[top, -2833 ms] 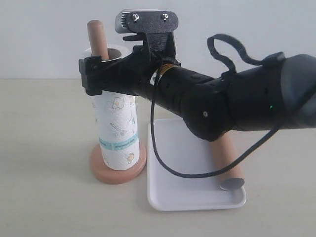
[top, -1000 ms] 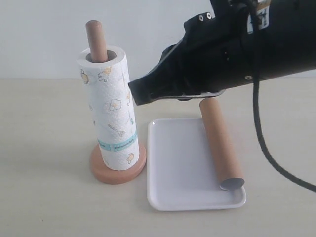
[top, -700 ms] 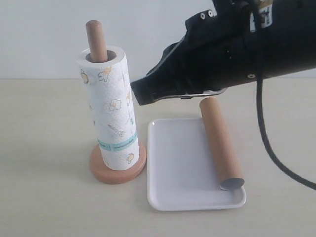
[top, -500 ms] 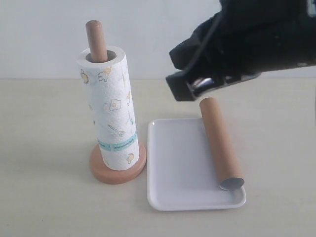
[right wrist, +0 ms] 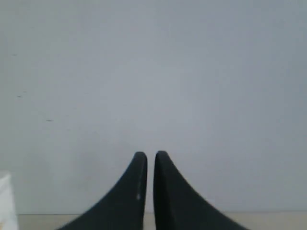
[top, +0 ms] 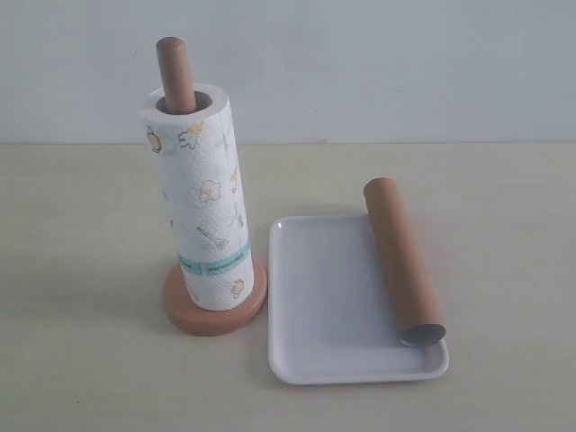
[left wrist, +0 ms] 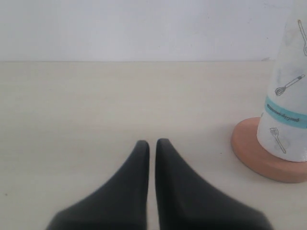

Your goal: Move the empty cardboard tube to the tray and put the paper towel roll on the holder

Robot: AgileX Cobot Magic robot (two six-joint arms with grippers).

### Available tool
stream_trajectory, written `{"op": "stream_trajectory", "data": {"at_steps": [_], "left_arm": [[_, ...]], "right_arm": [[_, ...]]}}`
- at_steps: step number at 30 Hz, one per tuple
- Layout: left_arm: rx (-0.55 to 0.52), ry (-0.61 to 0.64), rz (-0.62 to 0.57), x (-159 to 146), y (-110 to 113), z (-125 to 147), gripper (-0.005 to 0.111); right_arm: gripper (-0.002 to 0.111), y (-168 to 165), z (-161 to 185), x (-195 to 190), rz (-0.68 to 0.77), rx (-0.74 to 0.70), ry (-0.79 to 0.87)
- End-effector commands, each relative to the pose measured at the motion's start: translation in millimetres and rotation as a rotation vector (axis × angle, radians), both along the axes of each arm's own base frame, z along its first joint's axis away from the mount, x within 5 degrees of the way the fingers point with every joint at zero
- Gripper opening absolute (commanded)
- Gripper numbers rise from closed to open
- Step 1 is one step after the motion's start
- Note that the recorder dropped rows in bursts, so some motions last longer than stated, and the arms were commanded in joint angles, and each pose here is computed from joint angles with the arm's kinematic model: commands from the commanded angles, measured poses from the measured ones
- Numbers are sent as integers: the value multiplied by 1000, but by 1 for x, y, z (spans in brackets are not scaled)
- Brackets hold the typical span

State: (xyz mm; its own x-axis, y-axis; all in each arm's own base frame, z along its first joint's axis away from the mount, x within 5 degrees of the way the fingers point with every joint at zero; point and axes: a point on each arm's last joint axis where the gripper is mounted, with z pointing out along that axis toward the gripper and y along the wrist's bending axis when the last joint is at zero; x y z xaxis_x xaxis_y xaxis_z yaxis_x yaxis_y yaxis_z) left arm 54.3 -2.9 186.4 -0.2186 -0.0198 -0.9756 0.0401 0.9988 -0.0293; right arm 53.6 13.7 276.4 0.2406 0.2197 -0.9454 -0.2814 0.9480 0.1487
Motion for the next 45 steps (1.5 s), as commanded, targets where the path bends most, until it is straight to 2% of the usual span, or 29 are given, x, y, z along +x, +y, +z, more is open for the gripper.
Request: {"op": "stream_trajectory", "data": {"at_steps": [1,6,12,15,22,23,32,45], "left_arm": [[-3,-1,2,0,0,-1,4],[-3,-1,2,0,0,-1,4],[-3,-1,2,0,0,-1,4],[-3,-1,2,0,0,-1,4],[-3,-1,2,0,0,-1,4],[-3,-1,2,0,0,-1,4],[-3,-1,2,0,0,-1,4],[-3,-1,2,0,0,-1,4]], "right_arm": [[5,-9,-16,-1,-143,16,143],[5,-12,-29,-1,-188,-46,273],[5,-13,-36,-4,-210,-170,322],[5,-13,-41,-6,-212,-173,329],[5,-11,-79,3,-198,-174,357],[5,-11,-75,3,-198,-168,319],[5,-13,-94,0,-201,-206,521],[5,-13,-94,0,-204,-258,519]]}}
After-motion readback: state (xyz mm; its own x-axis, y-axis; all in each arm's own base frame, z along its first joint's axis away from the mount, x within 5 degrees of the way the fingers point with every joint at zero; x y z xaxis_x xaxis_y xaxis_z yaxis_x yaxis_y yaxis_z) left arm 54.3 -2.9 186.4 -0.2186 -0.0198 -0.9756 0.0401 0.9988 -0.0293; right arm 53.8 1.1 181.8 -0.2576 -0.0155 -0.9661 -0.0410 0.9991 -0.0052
